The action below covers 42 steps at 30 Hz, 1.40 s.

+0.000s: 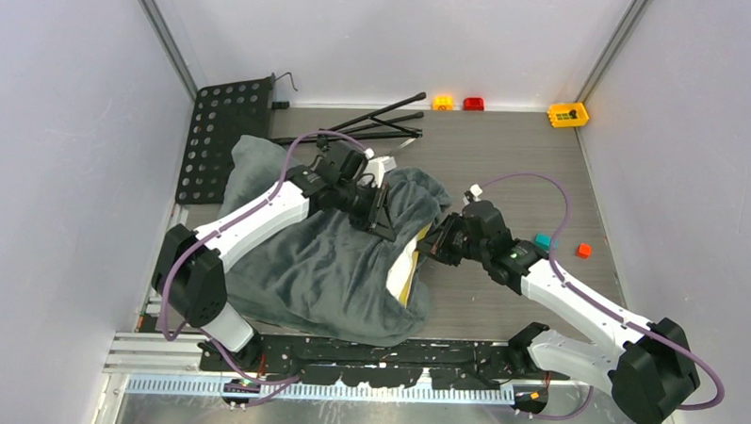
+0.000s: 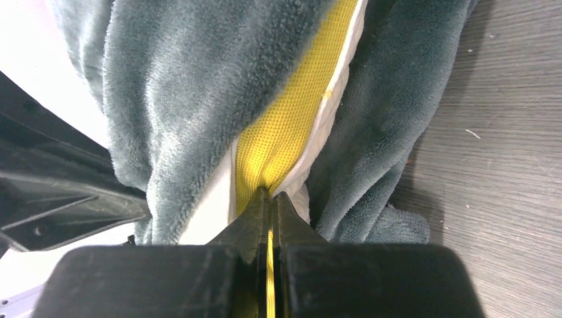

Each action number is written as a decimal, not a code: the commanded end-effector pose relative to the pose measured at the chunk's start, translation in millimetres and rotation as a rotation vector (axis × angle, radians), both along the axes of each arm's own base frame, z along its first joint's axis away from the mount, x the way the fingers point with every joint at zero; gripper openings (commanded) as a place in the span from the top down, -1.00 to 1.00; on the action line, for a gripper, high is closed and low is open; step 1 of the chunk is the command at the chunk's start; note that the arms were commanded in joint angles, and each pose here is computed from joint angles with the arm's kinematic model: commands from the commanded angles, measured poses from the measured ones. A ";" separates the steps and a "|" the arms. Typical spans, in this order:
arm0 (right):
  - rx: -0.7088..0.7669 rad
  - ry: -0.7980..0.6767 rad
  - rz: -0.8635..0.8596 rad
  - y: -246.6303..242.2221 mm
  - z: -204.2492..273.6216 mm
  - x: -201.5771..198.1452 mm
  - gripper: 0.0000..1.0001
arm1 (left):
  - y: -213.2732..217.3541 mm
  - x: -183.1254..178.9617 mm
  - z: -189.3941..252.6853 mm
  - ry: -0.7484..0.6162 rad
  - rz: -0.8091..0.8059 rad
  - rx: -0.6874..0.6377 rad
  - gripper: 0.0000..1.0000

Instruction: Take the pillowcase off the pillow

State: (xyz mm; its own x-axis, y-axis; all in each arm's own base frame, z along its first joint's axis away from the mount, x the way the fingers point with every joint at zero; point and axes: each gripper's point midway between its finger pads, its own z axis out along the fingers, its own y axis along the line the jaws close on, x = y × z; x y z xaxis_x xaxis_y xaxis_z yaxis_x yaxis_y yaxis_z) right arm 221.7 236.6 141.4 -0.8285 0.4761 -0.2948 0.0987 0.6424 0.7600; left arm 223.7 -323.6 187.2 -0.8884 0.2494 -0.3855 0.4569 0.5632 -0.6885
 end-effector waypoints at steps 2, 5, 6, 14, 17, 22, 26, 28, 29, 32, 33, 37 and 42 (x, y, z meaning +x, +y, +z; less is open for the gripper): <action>0.097 -0.127 0.018 13.1 52.1 11.4 0.99 | 22.5 13.0 4.5 -0.076 0.099 0.016 1.00; 0.102 -0.135 0.018 11.5 57.4 9.1 1.00 | 54.6 37.7 -2.6 -0.049 0.231 0.003 1.00; 0.100 -0.138 0.016 10.3 59.1 8.5 0.99 | 66.8 45.6 -6.0 -0.049 0.269 0.014 1.00; 0.105 -0.188 -0.001 -0.2 82.4 2.0 0.99 | 160.8 76.5 -43.6 -0.089 0.627 0.281 1.00; 0.090 -0.205 -0.027 -8.0 86.4 0.8 0.99 | 192.8 78.2 -44.7 -0.156 0.749 0.366 1.00; 0.067 -0.236 -0.108 -25.4 87.7 2.4 0.99 | 228.8 79.5 -40.2 -0.233 0.897 0.477 1.00; 0.118 -0.269 -0.132 -25.6 94.2 4.0 0.99 | 237.1 77.2 -39.0 -0.215 0.942 0.515 1.00; 0.141 -0.279 -0.110 -19.9 99.8 4.5 1.00 | 235.2 77.1 -33.1 -0.224 0.921 0.509 1.00; 0.146 -0.278 -0.092 -16.4 101.5 4.4 0.99 | 233.2 76.4 -28.5 -0.231 0.903 0.501 0.99; 0.148 -0.268 -0.049 -6.6 102.4 6.2 0.99 | 207.4 70.1 0.2 -0.300 0.729 0.389 0.84; 0.153 -0.267 -0.037 -3.4 103.0 7.1 0.99 | 196.9 65.2 11.7 -0.320 0.680 0.348 0.73; 0.178 -0.265 -0.008 8.6 106.4 13.5 0.99 | 168.9 41.6 61.5 -0.445 0.567 0.284 0.15; 0.211 -0.270 0.040 23.2 116.5 18.6 0.99 | 131.1 7.0 110.0 -0.570 0.429 0.258 -0.18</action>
